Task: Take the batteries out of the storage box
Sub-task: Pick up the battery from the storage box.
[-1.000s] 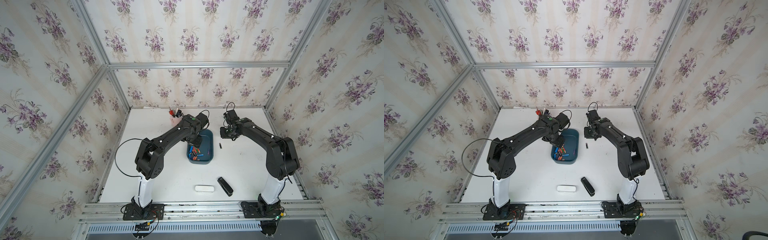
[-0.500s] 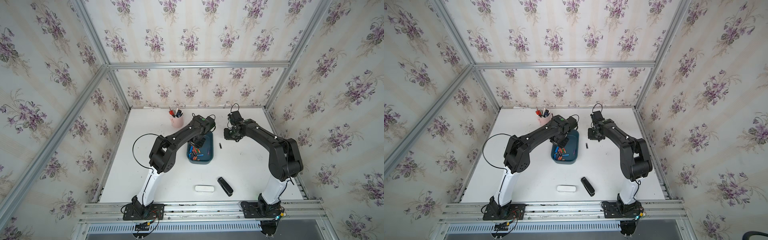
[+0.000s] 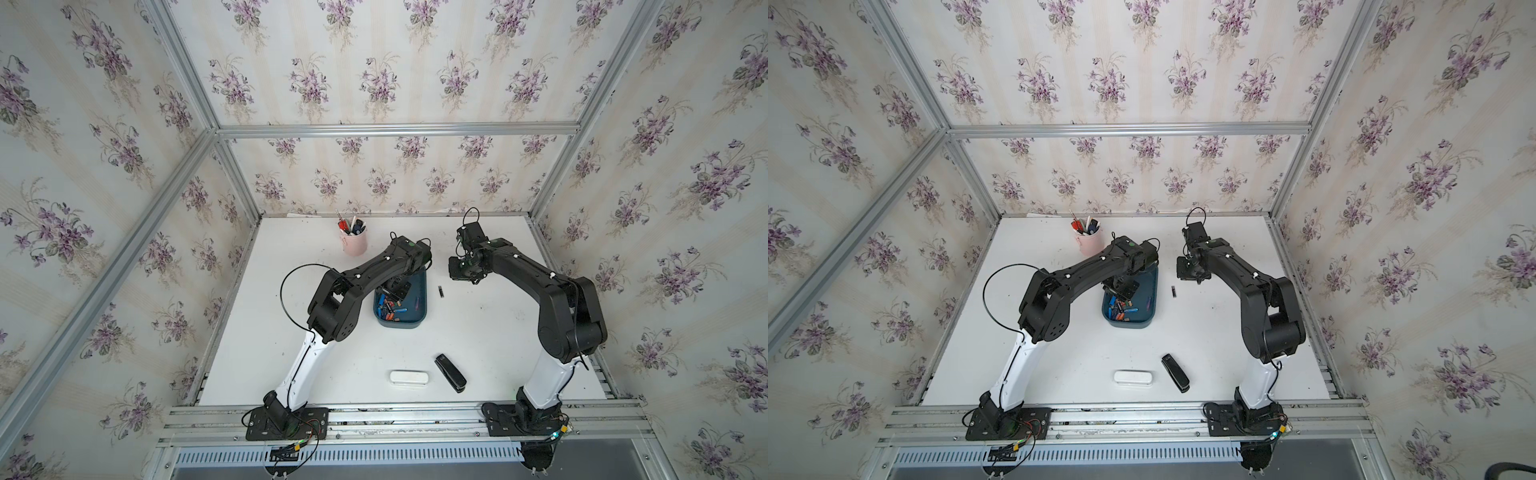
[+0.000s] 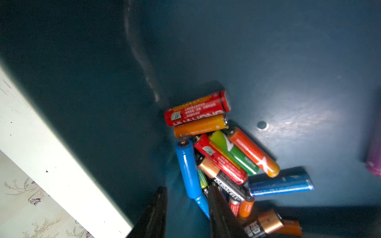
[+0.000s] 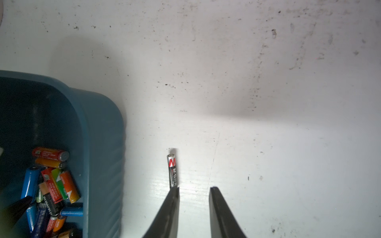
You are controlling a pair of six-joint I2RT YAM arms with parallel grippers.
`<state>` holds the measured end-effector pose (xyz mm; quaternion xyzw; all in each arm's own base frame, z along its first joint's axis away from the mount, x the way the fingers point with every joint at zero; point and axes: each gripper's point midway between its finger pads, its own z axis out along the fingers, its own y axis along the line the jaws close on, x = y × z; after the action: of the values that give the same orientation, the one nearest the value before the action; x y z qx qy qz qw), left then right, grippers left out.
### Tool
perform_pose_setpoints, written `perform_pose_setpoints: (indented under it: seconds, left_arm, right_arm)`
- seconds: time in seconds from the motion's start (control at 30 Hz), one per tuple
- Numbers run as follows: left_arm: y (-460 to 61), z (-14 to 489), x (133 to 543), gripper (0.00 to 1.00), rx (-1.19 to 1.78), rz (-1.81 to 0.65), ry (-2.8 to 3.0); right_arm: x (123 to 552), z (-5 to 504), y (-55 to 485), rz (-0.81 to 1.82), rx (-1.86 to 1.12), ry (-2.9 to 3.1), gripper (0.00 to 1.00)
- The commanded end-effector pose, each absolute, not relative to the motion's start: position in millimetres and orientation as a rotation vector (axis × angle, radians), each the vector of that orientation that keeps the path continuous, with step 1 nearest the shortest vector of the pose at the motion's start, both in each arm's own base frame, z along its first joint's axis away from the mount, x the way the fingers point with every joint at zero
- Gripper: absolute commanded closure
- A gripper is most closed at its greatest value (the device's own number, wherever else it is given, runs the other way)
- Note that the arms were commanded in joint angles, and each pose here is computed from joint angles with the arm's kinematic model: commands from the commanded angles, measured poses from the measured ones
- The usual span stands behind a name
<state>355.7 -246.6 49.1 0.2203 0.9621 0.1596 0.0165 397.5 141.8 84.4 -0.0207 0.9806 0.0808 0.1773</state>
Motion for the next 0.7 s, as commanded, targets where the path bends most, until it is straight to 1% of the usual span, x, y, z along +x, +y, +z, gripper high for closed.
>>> perform_pose_setpoints:
  seconds: [0.0, 0.4, 0.67]
  left_arm:
    - [-243.9, 47.8, 358.6, 0.62, 0.692, 0.535, 2.985]
    - [-251.9, 32.7, 355.1, 0.62, 0.711, 0.482, 3.027]
    - [-265.0, 29.9, 349.1, 0.69, 0.696, 0.331, 3.066]
  right_arm:
    - [400.9, 89.2, 141.8, 0.235, -0.069, 2.755, 0.7]
    - [402.4, 90.2, 140.8, 0.242, -0.069, 2.752, 0.7]
    - [402.9, 92.0, 139.6, 0.235, -0.069, 2.75, 0.7]
